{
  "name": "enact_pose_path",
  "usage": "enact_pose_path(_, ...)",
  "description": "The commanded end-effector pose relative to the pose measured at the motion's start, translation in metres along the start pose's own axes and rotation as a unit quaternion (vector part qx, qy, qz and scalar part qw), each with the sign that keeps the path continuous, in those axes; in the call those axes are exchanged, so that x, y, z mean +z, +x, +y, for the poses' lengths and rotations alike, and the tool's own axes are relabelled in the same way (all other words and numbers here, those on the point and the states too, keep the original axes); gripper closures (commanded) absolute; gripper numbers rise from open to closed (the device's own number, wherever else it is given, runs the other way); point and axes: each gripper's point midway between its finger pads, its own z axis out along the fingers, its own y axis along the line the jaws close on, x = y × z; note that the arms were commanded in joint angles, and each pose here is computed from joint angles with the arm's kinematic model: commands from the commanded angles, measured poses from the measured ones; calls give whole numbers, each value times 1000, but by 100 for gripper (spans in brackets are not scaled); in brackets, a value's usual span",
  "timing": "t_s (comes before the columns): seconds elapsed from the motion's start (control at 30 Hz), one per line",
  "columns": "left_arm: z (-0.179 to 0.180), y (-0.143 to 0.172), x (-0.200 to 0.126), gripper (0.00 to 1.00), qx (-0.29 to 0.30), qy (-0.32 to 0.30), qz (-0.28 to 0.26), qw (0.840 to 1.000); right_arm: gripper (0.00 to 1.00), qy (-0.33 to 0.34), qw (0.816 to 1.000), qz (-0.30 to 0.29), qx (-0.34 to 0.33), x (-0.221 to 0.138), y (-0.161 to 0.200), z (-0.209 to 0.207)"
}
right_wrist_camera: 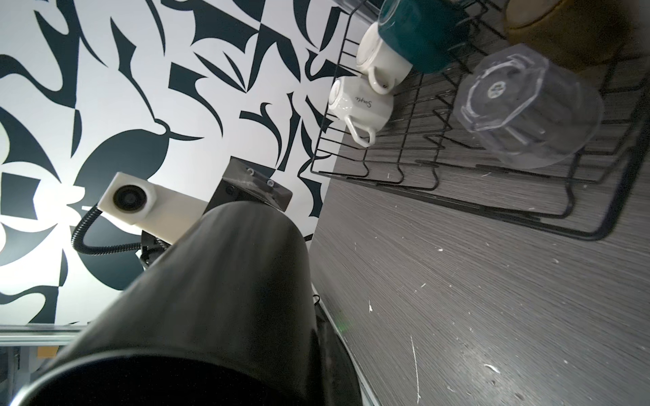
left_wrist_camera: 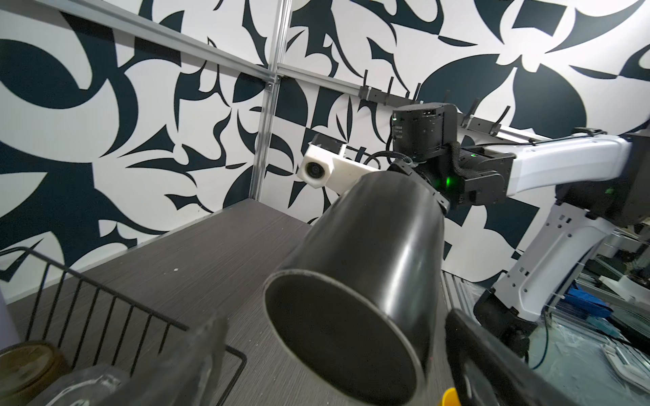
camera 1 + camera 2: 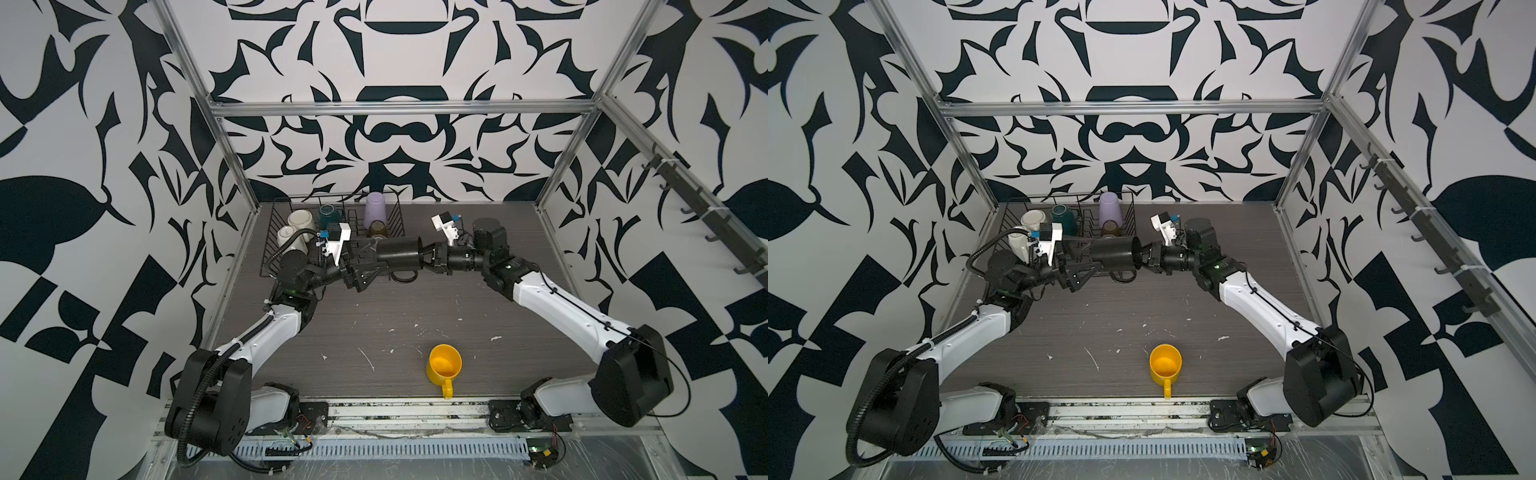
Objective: Load cups into a dish rack
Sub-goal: Pick up the cup from the center of the table.
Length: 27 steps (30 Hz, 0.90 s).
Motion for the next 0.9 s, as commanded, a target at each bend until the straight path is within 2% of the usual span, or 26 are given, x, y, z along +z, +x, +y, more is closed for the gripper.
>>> enact_pose_path(0.0, -8, 1, 3, 1, 8, 32, 0, 999, 100, -78, 992, -12, -94, -5, -14, 63)
enact_pose_path(0.43, -20, -10, 8, 1, -21, 102, -21, 994, 100, -113, 989, 29, -95, 14, 4, 77)
enact_pose_path(0.87, -27, -7, 9, 0, -29, 121, -8, 992, 100, -121, 988, 42, -91, 26, 9, 77)
